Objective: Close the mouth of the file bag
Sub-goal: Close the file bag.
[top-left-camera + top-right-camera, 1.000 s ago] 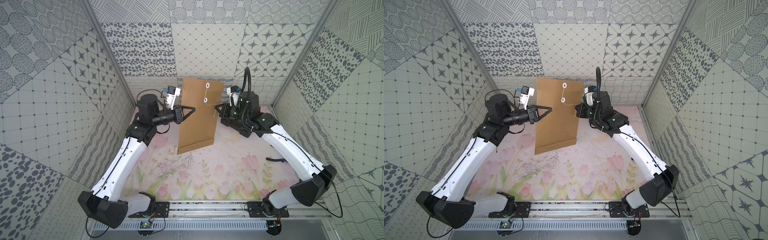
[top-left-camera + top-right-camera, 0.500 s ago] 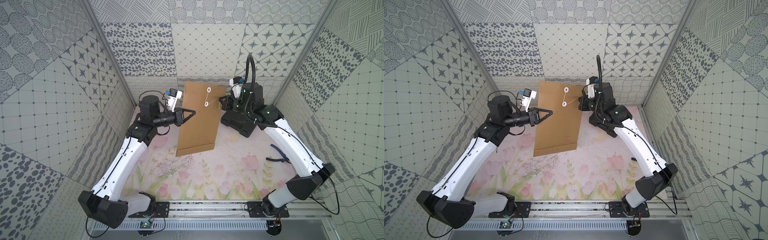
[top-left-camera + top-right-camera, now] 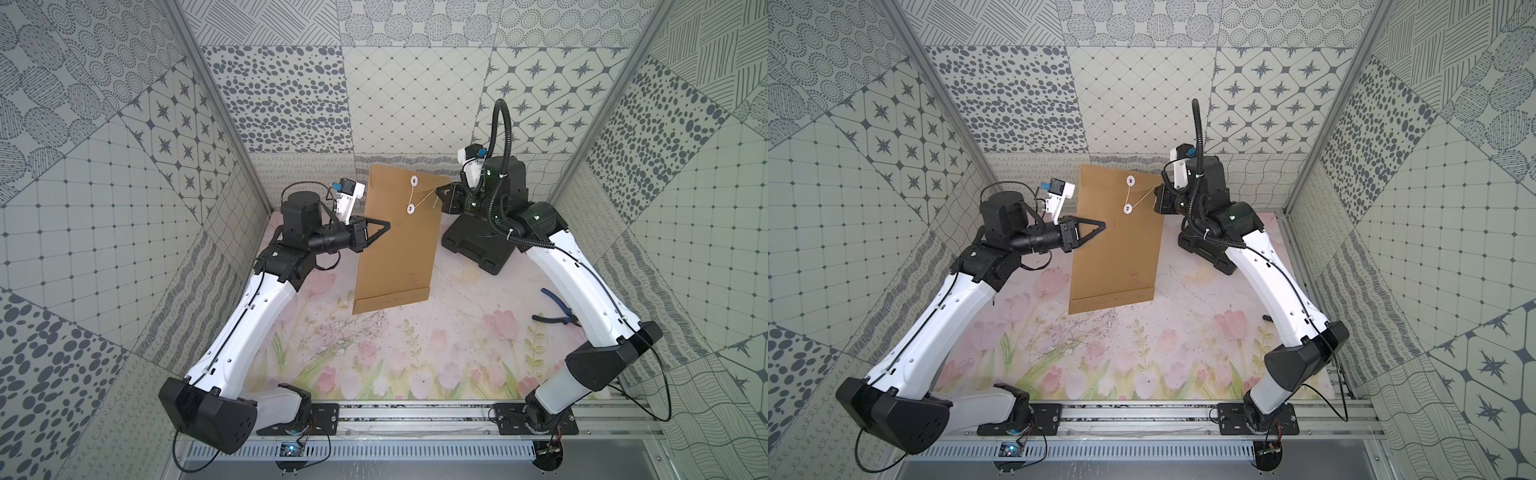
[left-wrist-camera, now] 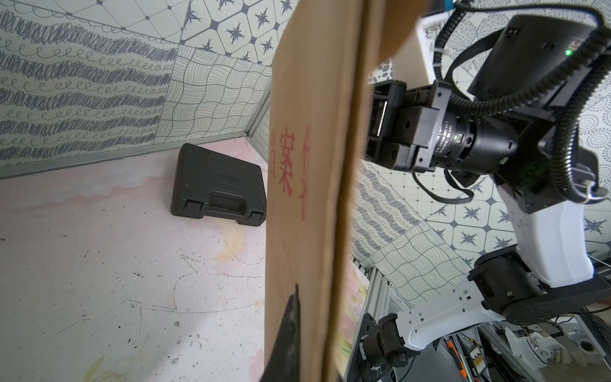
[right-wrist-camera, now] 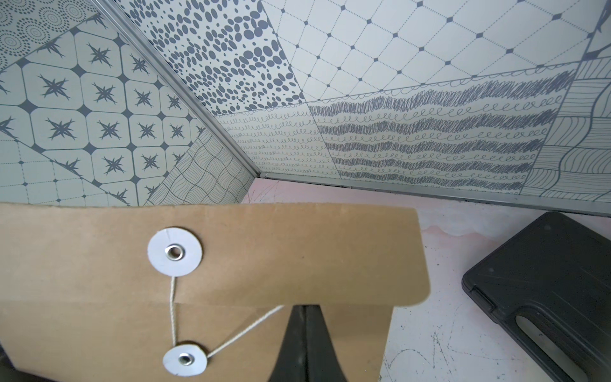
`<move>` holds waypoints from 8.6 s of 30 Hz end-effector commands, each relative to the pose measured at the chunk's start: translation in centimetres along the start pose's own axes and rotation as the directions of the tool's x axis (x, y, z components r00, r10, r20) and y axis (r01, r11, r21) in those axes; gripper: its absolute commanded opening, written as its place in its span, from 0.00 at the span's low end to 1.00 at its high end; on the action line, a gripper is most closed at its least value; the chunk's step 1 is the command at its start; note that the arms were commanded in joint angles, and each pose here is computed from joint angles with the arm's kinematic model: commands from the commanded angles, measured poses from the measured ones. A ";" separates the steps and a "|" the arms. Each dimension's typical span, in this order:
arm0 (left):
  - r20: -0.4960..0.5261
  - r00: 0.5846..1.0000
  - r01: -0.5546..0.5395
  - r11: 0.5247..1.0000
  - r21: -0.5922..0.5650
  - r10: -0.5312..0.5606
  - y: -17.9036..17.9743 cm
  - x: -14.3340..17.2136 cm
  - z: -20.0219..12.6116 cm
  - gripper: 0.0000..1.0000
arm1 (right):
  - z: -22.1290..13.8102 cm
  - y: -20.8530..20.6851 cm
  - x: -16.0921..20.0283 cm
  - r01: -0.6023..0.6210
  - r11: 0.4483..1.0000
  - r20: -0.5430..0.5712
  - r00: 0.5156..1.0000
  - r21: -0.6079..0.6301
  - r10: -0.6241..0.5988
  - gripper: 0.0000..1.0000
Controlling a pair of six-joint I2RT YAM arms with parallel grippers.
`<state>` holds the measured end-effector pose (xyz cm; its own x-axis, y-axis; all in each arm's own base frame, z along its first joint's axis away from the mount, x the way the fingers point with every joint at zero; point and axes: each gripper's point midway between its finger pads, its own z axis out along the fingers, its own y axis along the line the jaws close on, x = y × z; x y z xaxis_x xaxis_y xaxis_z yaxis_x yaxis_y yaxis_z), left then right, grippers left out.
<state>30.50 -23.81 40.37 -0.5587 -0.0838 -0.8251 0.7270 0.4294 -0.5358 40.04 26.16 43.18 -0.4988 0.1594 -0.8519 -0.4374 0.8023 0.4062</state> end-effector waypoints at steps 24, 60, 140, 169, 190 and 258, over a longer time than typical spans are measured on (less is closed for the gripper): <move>0.021 1.000 -0.020 0.999 -0.045 0.021 0.7 -1.2 -0.8 0.00 | -1.0 1.7 0.2 0.149 0.987 -0.012 0.989 0.064 -0.149 0.00; -0.015 1.000 0.025 1.000 -0.007 -0.025 0.8 0.8 0.2 0.00 | 0.2 10.4 -2.1 0.277 0.959 0.029 0.961 -0.058 -0.276 0.00; -0.029 0.997 -0.076 0.997 0.018 0.077 -2.4 -2.0 -1.3 0.00 | 0.7 -0.1 5.8 -0.036 0.975 -0.076 0.997 -0.219 0.019 0.33; -0.041 0.996 -0.083 0.997 0.000 0.082 -2.2 -1.7 -1.1 0.00 | 1.1 -0.3 5.7 -0.054 0.972 -0.075 0.996 -0.228 0.038 0.00; -0.066 0.996 -0.055 0.998 -0.023 0.053 -1.2 -0.7 -0.5 0.00 | -2.1 -0.3 1.0 0.098 0.994 -0.017 0.995 -0.040 -0.099 0.00; 0.001 0.997 -0.076 0.997 -0.034 0.076 -2.4 -2.8 -2.5 0.00 | 0.4 2.4 9.6 0.017 0.983 -0.220 0.974 -0.182 -0.057 0.00</move>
<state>29.96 -22.71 42.78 -0.5519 -0.0443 -0.8327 0.7143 0.4902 -0.4995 33.64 31.02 34.34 -0.6549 -0.0717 -0.7523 -0.5817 0.6832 0.4414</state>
